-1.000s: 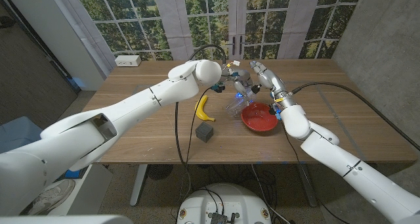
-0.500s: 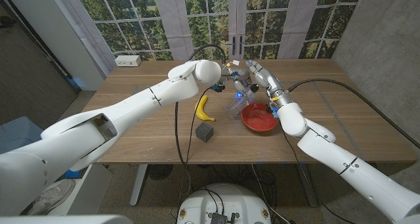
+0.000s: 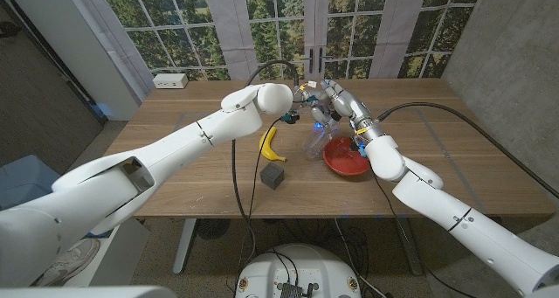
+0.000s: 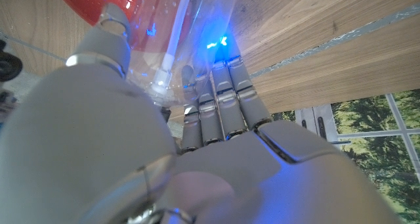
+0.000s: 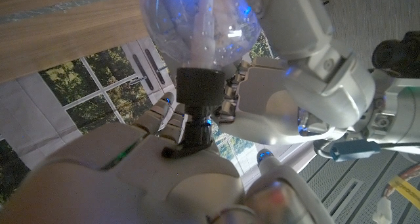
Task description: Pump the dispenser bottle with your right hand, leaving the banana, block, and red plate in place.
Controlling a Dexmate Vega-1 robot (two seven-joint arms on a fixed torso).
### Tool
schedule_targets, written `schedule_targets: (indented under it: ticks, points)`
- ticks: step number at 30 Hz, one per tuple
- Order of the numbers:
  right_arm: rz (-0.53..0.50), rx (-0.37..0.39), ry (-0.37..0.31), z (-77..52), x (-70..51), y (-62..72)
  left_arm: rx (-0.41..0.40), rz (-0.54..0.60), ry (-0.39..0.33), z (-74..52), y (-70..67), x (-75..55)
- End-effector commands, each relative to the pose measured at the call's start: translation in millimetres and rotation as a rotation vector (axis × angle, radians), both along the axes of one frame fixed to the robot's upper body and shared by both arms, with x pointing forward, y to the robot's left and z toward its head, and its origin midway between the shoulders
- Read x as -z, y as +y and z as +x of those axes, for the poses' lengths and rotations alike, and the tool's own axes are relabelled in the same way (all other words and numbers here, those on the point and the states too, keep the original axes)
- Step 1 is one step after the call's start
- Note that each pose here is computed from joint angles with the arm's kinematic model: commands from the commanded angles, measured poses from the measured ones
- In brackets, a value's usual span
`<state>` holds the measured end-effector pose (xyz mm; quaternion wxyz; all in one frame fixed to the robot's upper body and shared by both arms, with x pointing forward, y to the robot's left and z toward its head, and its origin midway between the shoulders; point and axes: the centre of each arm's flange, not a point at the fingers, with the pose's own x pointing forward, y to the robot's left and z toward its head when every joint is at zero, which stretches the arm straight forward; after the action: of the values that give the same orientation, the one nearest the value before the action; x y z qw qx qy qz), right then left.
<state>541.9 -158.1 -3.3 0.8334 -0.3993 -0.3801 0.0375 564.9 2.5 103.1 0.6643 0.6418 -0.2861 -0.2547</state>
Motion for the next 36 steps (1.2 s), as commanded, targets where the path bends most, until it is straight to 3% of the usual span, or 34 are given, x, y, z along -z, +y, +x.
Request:
schedule_targets:
  ticks: [1,8,17,24,26,28,29,36]
  points:
    - [0.044,0.027,-0.051,-5.5,0.8,-7.2,0.002,0.007,-0.016,-4.5,0.6,-0.5]
    - [0.183,0.072,-0.168,-13.9,0.7,-34.0,-0.026,0.061,-0.006,-5.0,-0.8,-3.4]
    - [0.287,0.146,-0.281,-19.9,2.3,-56.3,-0.104,0.143,-0.004,-6.3,-4.4,-5.8]
    - [0.341,0.176,-0.272,-17.8,-1.2,-75.6,-0.119,0.191,-0.029,-10.2,-6.2,-11.0]
    - [0.336,0.178,-0.264,-18.0,-1.9,-77.1,-0.111,0.2,-0.044,-10.9,-6.7,-13.2]
    - [0.336,0.17,-0.266,-17.5,-1.3,-76.9,-0.003,0.244,-0.064,-11.2,-10.5,-15.7]
    - [0.328,0.161,-0.257,-17.8,-1.4,-77.0,-0.062,0.232,-0.07,-12.6,-9.8,-16.2]
    - [0.327,0.154,-0.245,-18.2,0.7,-78.1,-0.035,0.202,-0.089,-12.6,-13.0,-16.3]
